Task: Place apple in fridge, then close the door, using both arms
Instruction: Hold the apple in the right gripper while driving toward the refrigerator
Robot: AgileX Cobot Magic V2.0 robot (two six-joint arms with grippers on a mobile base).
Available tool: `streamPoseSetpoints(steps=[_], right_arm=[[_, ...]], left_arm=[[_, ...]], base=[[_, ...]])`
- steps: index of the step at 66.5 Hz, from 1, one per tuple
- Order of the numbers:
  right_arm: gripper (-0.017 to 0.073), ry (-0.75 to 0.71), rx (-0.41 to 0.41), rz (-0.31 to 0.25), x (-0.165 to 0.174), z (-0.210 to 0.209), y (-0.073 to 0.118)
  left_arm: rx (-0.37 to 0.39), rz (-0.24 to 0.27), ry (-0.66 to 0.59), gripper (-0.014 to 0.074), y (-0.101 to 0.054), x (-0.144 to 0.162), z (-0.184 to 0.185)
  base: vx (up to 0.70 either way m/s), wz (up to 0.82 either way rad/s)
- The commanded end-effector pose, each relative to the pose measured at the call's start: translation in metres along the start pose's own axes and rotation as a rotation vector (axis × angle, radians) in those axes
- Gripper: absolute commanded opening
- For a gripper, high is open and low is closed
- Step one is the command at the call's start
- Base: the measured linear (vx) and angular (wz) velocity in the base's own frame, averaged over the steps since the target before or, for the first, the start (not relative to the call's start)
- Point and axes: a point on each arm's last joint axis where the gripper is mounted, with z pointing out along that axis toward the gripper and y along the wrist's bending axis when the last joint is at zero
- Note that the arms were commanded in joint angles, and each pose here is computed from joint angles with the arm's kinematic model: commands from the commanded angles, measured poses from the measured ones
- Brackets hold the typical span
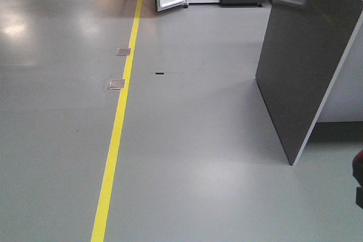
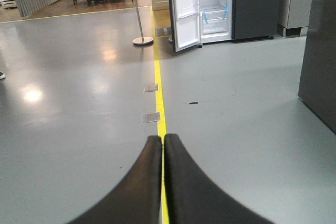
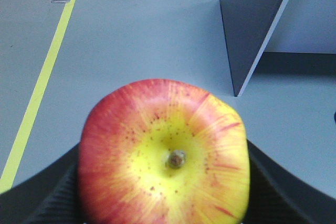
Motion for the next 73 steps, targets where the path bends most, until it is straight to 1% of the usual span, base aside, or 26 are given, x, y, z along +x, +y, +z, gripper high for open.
streamPoseSetpoints(steps=[1,37,73], right_arm=[[0.0153,-0.092,-0.008,-0.023,-0.0145,-0.0042,0.001],[0.0153,-0.089,-0.007,-0.023,-0.0142,-0.0041,0.0009],[0.0153,-0.089,-0.007,-0.023,-0.0142,-0.0041,0.0009]], left_arm=[[0.022,-0.009,-0.066,-0.0006,-0.0016,-0.0009,0.0003],[0.022,-0.009,-0.066,-0.0006,-0.0016,-0.0009,0.0003],[0.022,-0.009,-0.066,-0.0006,-0.0016,-0.0009,0.0003]], base=[[0.04,-0.02],[0.07,0.0],[0.15,-0.04]])
